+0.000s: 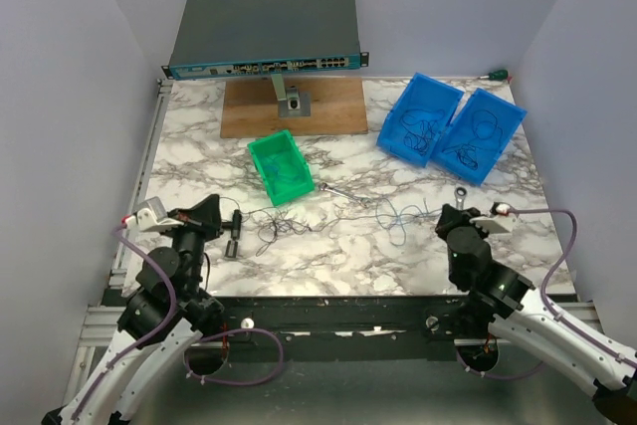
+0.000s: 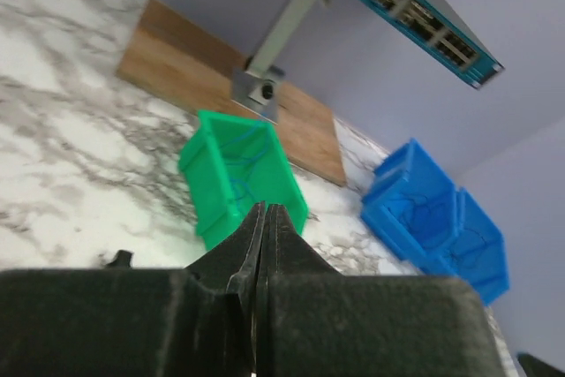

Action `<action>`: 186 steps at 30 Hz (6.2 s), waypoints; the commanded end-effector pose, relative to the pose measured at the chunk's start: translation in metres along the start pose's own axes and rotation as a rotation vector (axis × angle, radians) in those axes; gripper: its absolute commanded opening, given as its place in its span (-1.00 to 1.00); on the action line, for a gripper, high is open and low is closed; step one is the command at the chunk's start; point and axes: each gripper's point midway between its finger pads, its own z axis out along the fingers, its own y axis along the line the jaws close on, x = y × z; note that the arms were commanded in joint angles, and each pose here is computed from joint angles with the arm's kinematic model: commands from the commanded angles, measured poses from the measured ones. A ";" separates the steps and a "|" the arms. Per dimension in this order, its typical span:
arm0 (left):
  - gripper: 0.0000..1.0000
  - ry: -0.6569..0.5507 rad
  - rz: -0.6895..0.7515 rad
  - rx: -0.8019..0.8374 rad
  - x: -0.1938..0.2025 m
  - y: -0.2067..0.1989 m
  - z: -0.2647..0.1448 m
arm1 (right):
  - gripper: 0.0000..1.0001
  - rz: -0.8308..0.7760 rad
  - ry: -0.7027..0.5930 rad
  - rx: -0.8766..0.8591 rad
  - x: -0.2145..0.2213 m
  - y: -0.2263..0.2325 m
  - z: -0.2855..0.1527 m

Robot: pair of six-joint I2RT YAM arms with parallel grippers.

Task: Untangle the cables

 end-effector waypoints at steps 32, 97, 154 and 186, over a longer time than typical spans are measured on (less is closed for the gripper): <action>-1.00 0.333 0.129 0.596 0.054 -0.121 -0.018 | 1.00 -0.396 0.623 -1.007 0.110 0.184 -0.091; -1.00 0.055 0.425 0.135 -0.111 -0.087 -0.014 | -0.99 -0.114 0.170 0.141 0.060 0.014 0.005; -1.00 0.761 0.187 0.969 0.080 -0.236 -0.035 | 0.20 -0.412 0.549 -1.590 0.099 0.284 -0.167; 0.97 0.437 0.271 0.636 0.134 -0.115 0.012 | -0.99 -0.412 0.058 -0.129 -0.086 0.180 0.084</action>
